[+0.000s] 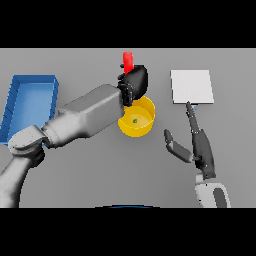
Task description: Pick up the red beaker and tilt it to pour out 1 green nut into yellow bowl. Pick up the yellow bowl and place it on the metallic measuring scale.
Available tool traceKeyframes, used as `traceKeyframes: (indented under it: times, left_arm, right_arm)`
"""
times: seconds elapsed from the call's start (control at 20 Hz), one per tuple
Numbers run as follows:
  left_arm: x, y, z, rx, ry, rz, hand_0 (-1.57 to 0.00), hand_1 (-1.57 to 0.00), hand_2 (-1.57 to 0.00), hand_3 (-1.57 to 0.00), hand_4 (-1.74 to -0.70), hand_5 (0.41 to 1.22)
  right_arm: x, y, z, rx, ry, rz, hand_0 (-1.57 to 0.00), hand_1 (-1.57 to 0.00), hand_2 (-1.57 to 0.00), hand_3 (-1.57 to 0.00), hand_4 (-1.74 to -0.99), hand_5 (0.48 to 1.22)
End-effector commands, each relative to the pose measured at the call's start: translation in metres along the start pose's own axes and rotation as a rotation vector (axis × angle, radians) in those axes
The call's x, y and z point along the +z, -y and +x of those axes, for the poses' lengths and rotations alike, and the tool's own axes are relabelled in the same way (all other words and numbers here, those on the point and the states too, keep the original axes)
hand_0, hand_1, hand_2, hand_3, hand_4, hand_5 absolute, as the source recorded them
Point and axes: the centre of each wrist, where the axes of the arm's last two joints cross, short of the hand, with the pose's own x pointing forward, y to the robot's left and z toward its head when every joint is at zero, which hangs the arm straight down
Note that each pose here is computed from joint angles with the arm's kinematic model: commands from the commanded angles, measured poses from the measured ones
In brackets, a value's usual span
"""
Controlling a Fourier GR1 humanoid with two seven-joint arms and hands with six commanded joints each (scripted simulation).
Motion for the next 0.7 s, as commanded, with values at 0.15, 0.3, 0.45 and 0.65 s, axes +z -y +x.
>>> traceKeyframes:
  times: [0.15, 0.3, 0.45, 0.65]
  left_arm:
    - [-0.002, -0.009, -0.012, -0.05, -0.009, -0.028, -1.57, -1.57, -1.57, -1.57, -1.73, 1.221]
    - [0.004, -0.014, -0.044, -0.012, -0.053, 0.023, -1.57, -1.57, -1.57, -1.57, -1.73, 1.221]
    - [0.017, -0.013, -0.091, 0.056, -0.131, 0.03, -1.57, -1.57, -1.57, -1.57, -1.73, 1.221]
    - [0.04, 0.006, -0.15, 0.262, -0.253, 0.046, -1.57, -1.57, -1.57, -1.22, -1.73, 1.221]
  right_arm:
    - [0.0, 0.003, -0.002, -0.001, -0.006, 0.005, 0.0, 0.0, 0.0, 0.0, -1.035, 0.685]
    - [-0.002, 0.002, -0.002, -0.008, 0.002, -0.001, 0.0, 0.0, 0.0, 0.0, -1.035, 0.685]
    - [-0.002, 0.002, -0.003, 0.023, 0.008, -0.004, 0.0, 0.0, 0.0, 0.0, -1.023, 0.682]
    - [-0.004, 0.001, -0.001, 0.0, -0.006, -0.007, 0.0, 0.0, 0.0, 0.0, -1.009, 0.676]
